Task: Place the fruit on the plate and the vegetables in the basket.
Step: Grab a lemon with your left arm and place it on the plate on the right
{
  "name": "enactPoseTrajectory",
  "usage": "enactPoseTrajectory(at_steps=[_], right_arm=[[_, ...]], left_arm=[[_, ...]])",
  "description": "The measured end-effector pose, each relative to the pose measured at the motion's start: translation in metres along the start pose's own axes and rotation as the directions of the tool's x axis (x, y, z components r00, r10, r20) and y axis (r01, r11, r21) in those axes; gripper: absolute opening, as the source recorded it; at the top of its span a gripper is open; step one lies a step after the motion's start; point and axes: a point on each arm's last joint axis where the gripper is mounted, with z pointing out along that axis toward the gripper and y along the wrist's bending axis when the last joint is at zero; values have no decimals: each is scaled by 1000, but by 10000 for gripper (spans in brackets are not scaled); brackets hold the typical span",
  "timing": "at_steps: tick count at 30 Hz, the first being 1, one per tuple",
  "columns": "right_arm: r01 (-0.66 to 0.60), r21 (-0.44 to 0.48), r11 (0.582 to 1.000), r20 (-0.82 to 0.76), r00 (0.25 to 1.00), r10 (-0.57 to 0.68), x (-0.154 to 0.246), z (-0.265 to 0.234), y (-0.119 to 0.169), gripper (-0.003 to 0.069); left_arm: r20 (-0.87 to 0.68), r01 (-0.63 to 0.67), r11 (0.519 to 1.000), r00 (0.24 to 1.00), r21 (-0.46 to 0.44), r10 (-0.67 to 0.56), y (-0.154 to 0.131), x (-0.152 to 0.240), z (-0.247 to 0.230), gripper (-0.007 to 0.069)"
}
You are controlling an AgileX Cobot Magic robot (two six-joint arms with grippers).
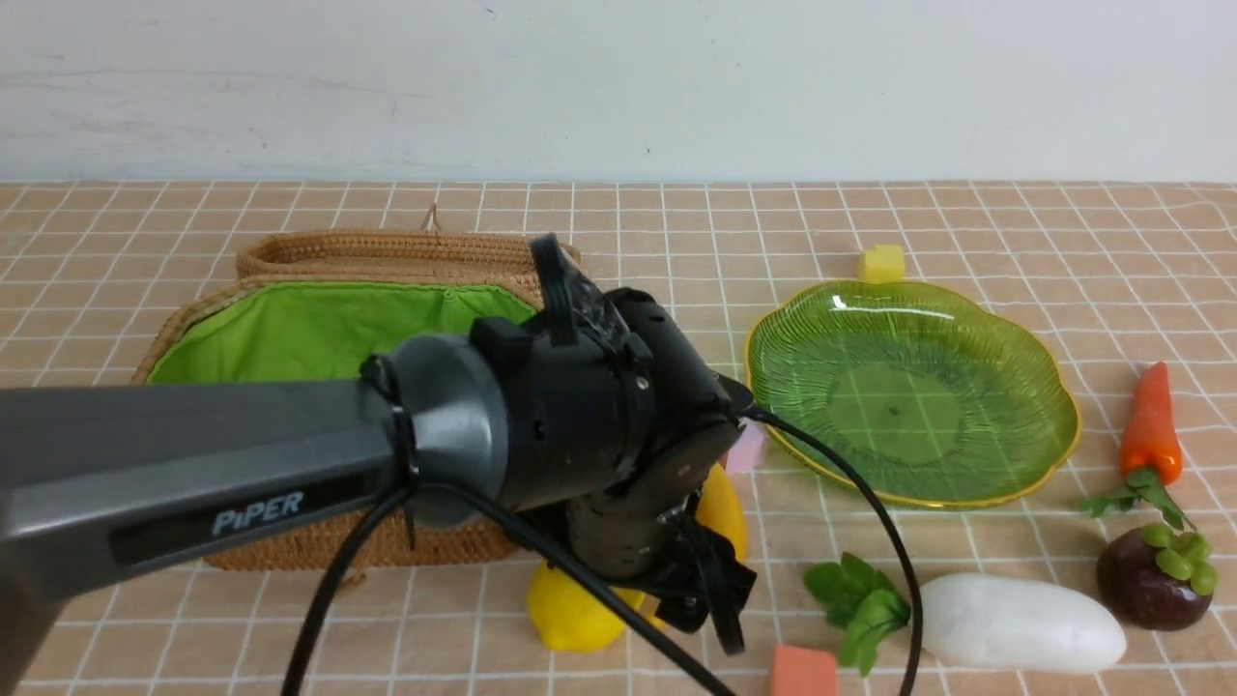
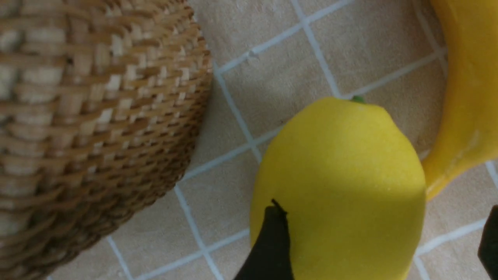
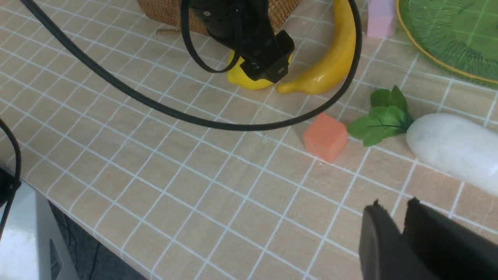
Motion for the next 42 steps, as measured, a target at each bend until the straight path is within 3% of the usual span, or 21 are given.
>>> enactPoseTrajectory(at_steps=[6,12,22,42], right_arm=[[13,-3,1000,-8,1000,-13,1,0,0,120],[24,-4,1000,-10,1000,-24,1,0,0,120],[25,-4,1000,-10,1000,-25,1,0,0,125],[24,-6,1000,-7,1000,-24,1,0,1,130]], left_arm=[[-10,-40,998,999,-48,39,1,0,12,611],[-33,-42,998,999,-51,40,-2,3,16,595],[-11,-158,987,987,-41,157,-16,3,19,595],[-22,-152,988,988,-31,151,-20,2,23,578]])
